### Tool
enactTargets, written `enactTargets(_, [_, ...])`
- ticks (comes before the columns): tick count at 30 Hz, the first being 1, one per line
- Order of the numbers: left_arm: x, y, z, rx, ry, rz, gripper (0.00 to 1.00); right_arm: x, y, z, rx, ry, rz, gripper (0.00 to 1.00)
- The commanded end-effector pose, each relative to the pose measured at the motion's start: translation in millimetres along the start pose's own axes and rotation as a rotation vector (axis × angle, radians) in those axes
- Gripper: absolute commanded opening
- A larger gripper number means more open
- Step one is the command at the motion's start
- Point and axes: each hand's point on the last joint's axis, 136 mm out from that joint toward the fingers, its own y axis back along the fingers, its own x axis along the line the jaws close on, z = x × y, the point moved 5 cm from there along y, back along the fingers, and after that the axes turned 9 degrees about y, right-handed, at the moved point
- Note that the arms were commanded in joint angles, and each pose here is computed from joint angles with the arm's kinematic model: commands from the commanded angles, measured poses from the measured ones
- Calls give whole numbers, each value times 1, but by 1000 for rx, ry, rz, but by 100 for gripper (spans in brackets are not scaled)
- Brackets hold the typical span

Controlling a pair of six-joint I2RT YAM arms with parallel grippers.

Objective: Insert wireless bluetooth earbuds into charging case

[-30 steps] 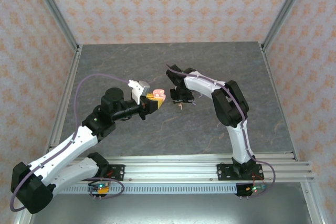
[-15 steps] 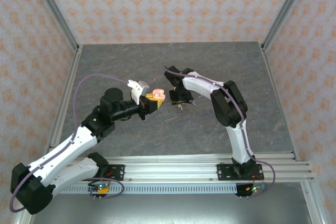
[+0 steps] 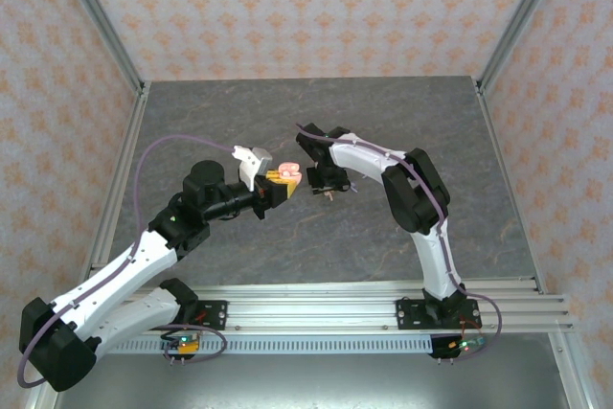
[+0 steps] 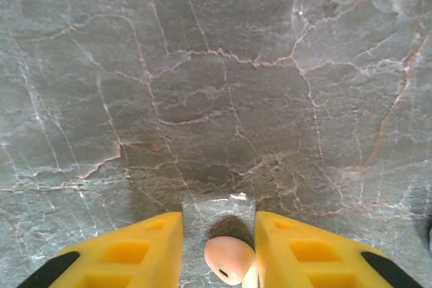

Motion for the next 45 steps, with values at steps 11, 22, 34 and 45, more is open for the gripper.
enactTargets(11, [-3, 6, 11, -42, -23, 5, 7, -12, 5, -18, 33, -25, -72, 32])
enactTargets(22, [-3, 6, 12, -41, -24, 9, 7, -15, 0, -20, 48, -40, -94, 29])
enactTargets(34, [4, 3, 4, -9, -7, 41, 7, -22, -9, -22, 39, -91, -49, 19])
enactTargets(45, [27, -15, -10, 37, 63, 128, 7, -32, 9, -15, -76, -212, 200, 19])
